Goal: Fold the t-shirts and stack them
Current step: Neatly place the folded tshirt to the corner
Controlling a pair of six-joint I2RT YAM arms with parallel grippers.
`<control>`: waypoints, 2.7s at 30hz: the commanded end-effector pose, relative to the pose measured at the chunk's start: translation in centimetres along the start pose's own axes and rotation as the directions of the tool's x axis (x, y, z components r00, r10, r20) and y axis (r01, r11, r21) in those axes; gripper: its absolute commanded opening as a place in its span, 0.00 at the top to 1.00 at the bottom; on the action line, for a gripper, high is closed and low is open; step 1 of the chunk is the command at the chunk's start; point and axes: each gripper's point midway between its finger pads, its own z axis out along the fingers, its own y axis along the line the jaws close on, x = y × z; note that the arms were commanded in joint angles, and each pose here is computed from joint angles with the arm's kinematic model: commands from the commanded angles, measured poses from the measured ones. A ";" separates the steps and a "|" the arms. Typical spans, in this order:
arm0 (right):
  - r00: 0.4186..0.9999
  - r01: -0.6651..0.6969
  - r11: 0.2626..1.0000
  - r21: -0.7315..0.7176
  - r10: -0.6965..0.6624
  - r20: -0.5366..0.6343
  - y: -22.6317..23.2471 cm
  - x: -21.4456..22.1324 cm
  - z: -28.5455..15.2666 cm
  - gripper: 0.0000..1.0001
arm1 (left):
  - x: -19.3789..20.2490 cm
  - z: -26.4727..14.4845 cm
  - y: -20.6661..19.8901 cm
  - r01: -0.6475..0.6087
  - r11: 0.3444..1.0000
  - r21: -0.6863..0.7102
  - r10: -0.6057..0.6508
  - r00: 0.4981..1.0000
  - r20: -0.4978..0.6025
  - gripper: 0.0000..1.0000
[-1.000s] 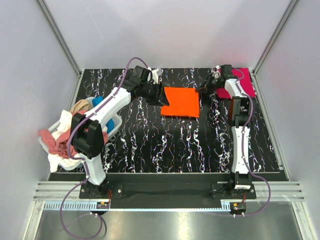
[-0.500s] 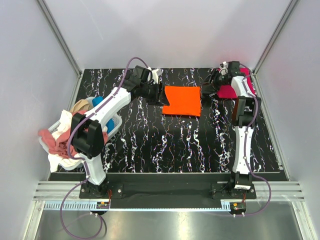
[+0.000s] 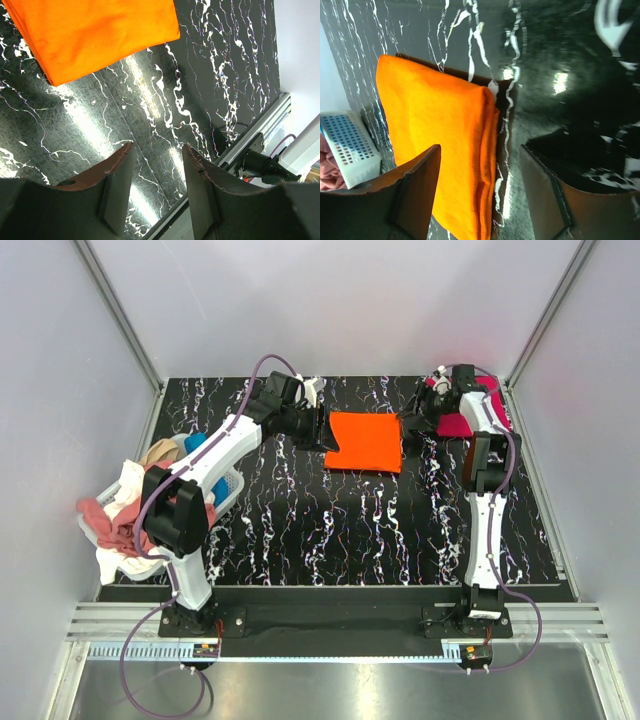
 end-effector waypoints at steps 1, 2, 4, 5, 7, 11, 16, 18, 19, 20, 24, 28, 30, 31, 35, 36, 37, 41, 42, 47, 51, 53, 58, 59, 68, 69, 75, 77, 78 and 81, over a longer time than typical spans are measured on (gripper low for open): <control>0.997 0.074 0.996 0.053 -0.072 -0.034 1.1 1.3 0.6 0.29 | -0.6 -0.8 -0.9 -0.025 0.999 0.033 0.025 0.999 0.023 0.52; 0.996 0.091 0.992 0.085 -0.088 -0.033 0.8 1.4 0.9 0.30 | -0.5 -0.8 -0.9 -0.025 0.999 0.034 0.025 0.999 0.023 0.52; 0.995 0.097 0.986 0.132 -0.093 -0.036 0.0 1.5 1.0 0.31 | -0.5 -0.7 -0.9 -0.024 0.999 0.032 0.023 1.000 0.021 0.52; 0.995 0.103 0.979 0.175 -0.099 -0.030 -0.6 1.4 0.9 0.32 | -0.6 -0.8 -1.0 -0.025 0.999 0.036 0.024 0.999 0.024 0.52; 0.992 0.122 0.972 0.201 -0.115 -0.046 -0.2 2.0 1.6 0.34 | -0.6 -0.9 -1.1 -0.023 0.999 0.041 0.022 0.999 0.023 0.52; 0.989 0.149 0.957 0.250 -0.140 -0.055 -0.9 2.3 1.8 0.39 | -0.7 -1.0 -1.2 -0.024 0.999 0.044 0.023 0.999 0.026 0.52; 0.986 0.158 0.959 0.237 -0.141 -0.087 -1.1 3.1 2.6 0.42 | -0.8 -1.4 -1.6 -0.031 0.998 0.048 0.029 0.999 0.034 0.52; 0.986 0.159 0.960 0.231 -0.141 -0.092 -1.0 3.2 2.7 0.44 | -0.7 -1.4 -1.6 -0.031 0.998 0.051 0.029 0.999 0.033 0.52; 0.986 0.156 0.960 0.231 -0.138 -0.094 -1.1 3.3 2.7 0.44 | -0.8 -1.4 -1.7 -0.030 0.998 0.052 0.028 0.999 0.034 0.52; 0.984 0.166 0.958 0.235 -0.147 -0.098 -1.0 3.4 2.8 0.46 | -0.7 -1.3 -1.6 -0.029 0.998 0.051 0.028 0.999 0.032 0.52; 0.981 0.183 0.959 0.215 -0.164 -0.103 -0.5 3.5 3.0 0.55 | -0.8 -1.6 -2.0 -0.032 0.998 0.059 0.030 0.999 0.036 0.52; 0.981 0.178 0.969 0.170 -0.161 -0.109 0.1 3.6 3.5 0.64 | -0.9 -1.7 -2.0 -0.037 0.998 0.057 0.034 0.999 0.040 0.52; 0.981 0.173 0.973 0.154 -0.157 -0.112 0.4 3.7 3.7 0.67 | -0.8 -1.7 -2.0 -0.034 0.998 0.060 0.032 0.999 0.037 0.52; 0.982 0.168 0.974 0.153 -0.152 -0.110 0.4 3.7 3.8 0.74 | -0.9 -1.8 -2.0 -0.035 0.997 0.061 0.033 0.999 0.040 0.52; 0.983 0.173 0.972 0.157 -0.160 -0.094 0.9 3.1 3.3 0.92 | -0.9 -1.9 -2.1 -0.037 0.997 0.062 0.034 0.999 0.042 0.52; 0.982 0.181 0.970 0.160 -0.170 -0.084 1.2 2.8 3.0 0.97 | -0.9 -1.9 -2.2 -0.039 0.997 0.064 0.037 0.998 0.044 0.52; 0.980 0.196 0.966 0.170 -0.189 -0.061 2.1 2.0 2.2 1.00 | -0.9 -1.9 -2.1 -0.035 0.997 0.063 0.033 0.999 0.042 0.52; 0.968 0.240 0.949 0.206 -0.249 0.016 4.7 -0.3 -1.0 1.00 | -0.9 -2.0 -2.2 -0.039 0.997 0.061 0.037 0.998 0.045 0.52; 0.966 0.249 0.943 0.220 -0.259 0.018 4.9 -0.3 -1.4 1.00 | -1.0 -2.1 -2.3 -0.040 0.997 0.062 0.037 0.998 0.046 0.52; 0.932 0.315 0.887 0.336 -0.357 0.068 5.9 -2.0 -5.4 1.00 | -1.1 -2.2 -2.1 -0.036 0.997 0.062 0.033 0.998 0.050 0.52; 0.912 0.340 0.852 0.398 -0.402 0.082 6.3 -2.4 -7.6 1.00 | -1.1 -2.2 -2.0 -0.030 0.998 0.063 0.027 0.998 0.048 0.52; 0.897 0.360 0.835 0.417 -0.432 0.092 6.9 -2.8 -8.6 1.00 | -1.1 -2.0 -2.0 -0.030 0.997 0.064 0.027 0.999 0.045 0.52; 0.857 0.402 0.761 0.509 -0.508 0.082 6.4 -4.0 -10.8 1.00 | -1.1 -2.0 -1.9 -0.032 0.998 0.059 0.030 0.998 0.048 0.52; 0.850 0.411 0.749 0.519 -0.521 0.079 6.5 -4.1 -11.1 1.00 | -1.2 -2.1 -1.9 -0.036 0.998 0.060 0.033 0.998 0.050 0.52; 0.744 0.502 0.586 0.636 -0.667 0.028 6.8 -6.5 -15.4 1.00 | -1.0 -2.1 -1.8 -0.029 0.998 0.062 0.027 0.999 0.045 0.51; 0.728 0.502 0.556 0.662 -0.686 0.024 6.9 -7.2 -16.5 1.00 | -1.1 -2.0 -1.9 -0.030 0.998 0.063 0.027 0.999 0.046 0.51; 0.695 0.489 0.522 0.699 -0.718 0.050 7.7 -8.4 -20.4 1.00 | -0.8 -1.8 -2.2 -0.015 0.996 0.089 0.012 1.000 0.026 0.51; 0.683 0.495 0.516 0.699 -0.729 0.054 8.2 -8.6 -20.8 1.00 | -0.7 -1.9 -2.5 -0.012 0.994 0.104 0.009 1.000 0.022 0.51; 0.691 0.476 0.516 0.713 -0.720 0.060 7.0 -9.1 -21.9 1.00 | -0.7 -1.8 -2.5 -0.012 0.994 0.108 0.010 1.000 0.022 0.51; 0.673 0.485 0.500 0.718 -0.737 0.059 7.1 -10.0 -22.3 1.00 | -0.7 -1.7 -2.4 -0.010 0.994 0.107 0.008 1.000 0.021 0.50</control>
